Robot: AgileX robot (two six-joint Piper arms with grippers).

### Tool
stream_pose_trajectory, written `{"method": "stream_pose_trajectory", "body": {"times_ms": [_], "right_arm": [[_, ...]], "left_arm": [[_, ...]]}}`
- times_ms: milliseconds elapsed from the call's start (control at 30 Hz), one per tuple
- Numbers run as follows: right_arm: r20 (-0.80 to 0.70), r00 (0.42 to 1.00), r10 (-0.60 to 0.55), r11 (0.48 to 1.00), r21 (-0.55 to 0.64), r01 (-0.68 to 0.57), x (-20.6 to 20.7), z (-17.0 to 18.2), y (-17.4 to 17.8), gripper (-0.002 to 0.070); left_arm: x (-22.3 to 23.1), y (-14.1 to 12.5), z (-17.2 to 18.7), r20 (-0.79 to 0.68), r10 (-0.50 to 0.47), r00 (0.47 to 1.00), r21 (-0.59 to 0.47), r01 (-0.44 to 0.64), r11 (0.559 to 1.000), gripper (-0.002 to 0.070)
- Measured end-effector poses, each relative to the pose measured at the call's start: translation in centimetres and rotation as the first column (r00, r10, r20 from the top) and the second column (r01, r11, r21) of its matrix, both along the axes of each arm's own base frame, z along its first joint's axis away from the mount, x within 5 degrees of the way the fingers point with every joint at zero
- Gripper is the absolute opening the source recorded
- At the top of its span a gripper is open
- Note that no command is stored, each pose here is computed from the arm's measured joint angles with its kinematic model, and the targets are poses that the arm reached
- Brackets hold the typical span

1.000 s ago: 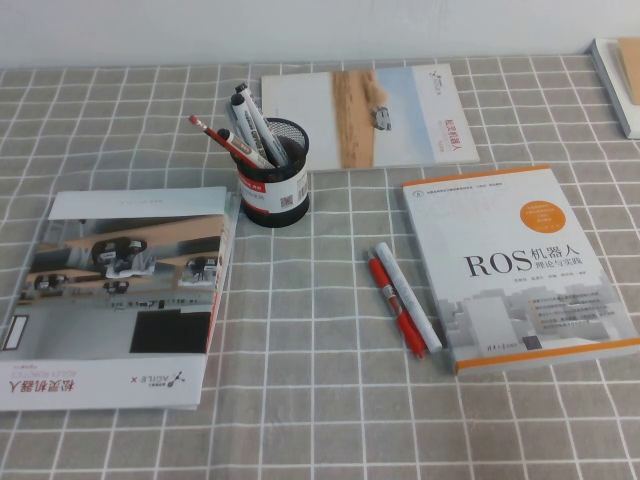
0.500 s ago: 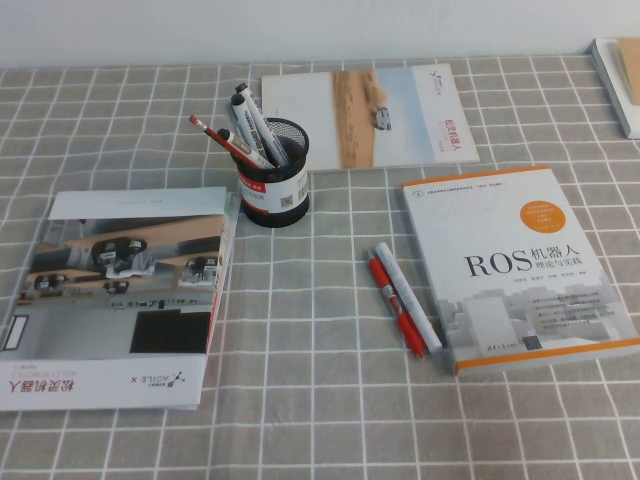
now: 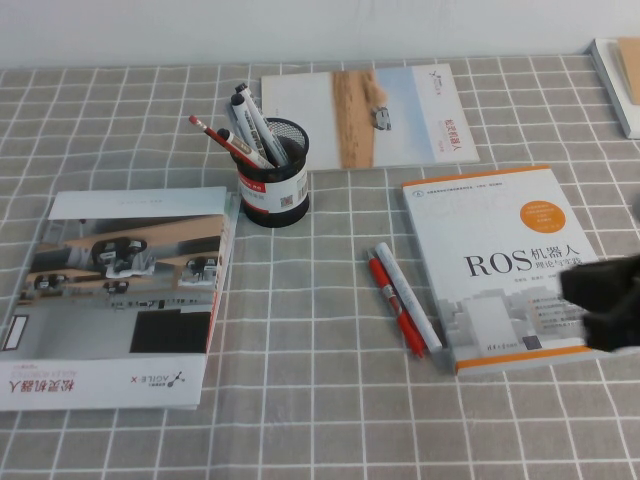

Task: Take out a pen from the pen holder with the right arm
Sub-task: 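Take a marker out of the pen holder and lay it on the table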

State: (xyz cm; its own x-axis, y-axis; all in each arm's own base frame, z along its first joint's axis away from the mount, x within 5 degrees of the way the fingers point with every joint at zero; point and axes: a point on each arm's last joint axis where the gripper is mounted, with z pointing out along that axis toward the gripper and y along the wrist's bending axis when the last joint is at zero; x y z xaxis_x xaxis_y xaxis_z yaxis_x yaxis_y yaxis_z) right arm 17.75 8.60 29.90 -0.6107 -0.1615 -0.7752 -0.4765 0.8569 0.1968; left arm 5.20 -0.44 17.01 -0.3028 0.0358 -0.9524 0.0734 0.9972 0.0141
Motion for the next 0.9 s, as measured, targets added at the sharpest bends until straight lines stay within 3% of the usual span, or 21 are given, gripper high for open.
{"method": "stream_pose_trajectory", "body": {"times_ms": [333, 467, 667, 800, 900], "right_arm": [[0.1, 0.973, 0.209, 0.971, -0.136, -0.194, 4.3, -0.6, 7.2, -0.0012], [0.234, 0.928, 0.291, 0.948, -0.203, -0.246, 4.8, -1.1, 9.9, -0.0012], [0.385, 0.865, 0.323, 0.941, -0.23, -0.248, 5.7, -1.7, 12.2, -0.0007], [0.448, 0.82, 0.356, 0.927, -0.28, -0.25, 6.7, -2.5, 13.0, 0.0066], [0.474, 0.798, 0.372, 0.921, -0.298, -0.252, 7.7, -2.7, 13.9, 0.0184]], "left_arm": [[0.0, 0.0, 0.0, 0.0, 0.0, 1.0, 0.0, 0.0, 1.0, -0.0005], [0.0, 0.0, 0.0, 0.0, 0.0, 1.0, 0.0, 0.0, 1.0, -0.0005], [0.0, 0.0, 0.0, 0.0, 0.0, 1.0, 0.0, 0.0, 1.0, -0.0005], [0.0, 0.0, 0.0, 0.0, 0.0, 1.0, 0.0, 0.0, 1.0, -0.0005], [0.0, 0.0, 0.0, 0.0, 0.0, 1.0, 0.0, 0.0, 1.0, -0.0005]]}}
